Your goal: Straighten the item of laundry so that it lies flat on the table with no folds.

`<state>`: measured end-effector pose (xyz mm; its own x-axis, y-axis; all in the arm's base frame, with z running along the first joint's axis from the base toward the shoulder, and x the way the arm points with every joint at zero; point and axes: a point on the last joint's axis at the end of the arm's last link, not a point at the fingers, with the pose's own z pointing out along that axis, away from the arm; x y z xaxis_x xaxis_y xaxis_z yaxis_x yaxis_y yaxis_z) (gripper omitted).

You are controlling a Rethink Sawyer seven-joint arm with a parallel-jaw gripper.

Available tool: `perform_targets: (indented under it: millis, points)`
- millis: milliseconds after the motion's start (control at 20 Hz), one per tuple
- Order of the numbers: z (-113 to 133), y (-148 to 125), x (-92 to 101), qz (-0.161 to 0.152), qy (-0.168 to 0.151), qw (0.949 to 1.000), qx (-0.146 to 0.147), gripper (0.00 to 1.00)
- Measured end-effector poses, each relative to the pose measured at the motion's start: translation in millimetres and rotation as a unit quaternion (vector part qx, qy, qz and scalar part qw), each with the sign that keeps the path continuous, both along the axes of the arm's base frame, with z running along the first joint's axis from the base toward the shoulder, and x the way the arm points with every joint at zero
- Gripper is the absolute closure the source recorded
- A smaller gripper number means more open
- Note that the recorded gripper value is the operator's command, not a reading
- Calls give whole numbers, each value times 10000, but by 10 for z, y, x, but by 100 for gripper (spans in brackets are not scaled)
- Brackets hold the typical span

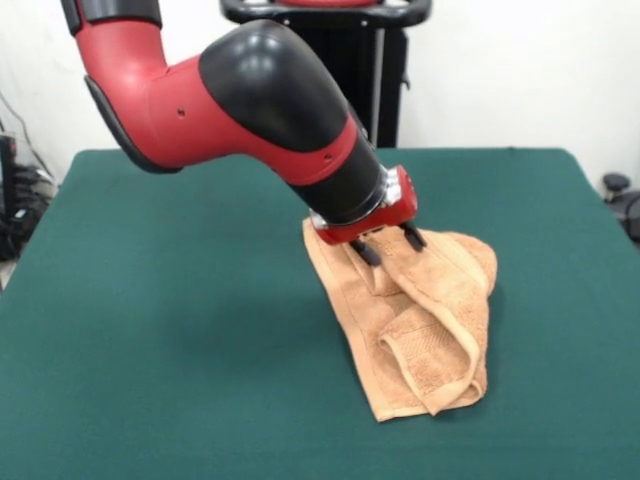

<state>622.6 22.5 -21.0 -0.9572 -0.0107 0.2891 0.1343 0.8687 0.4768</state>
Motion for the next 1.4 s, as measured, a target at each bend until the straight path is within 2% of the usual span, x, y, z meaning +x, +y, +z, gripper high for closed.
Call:
perform_targets:
  millis: [650,950,1400]
  points:
    - [31,122,-47,78,23,9999,106,0]
    - [105,360,-170,249,39,9994,239,0]
    - [120,592,-234,343,-142,9991,211,0]
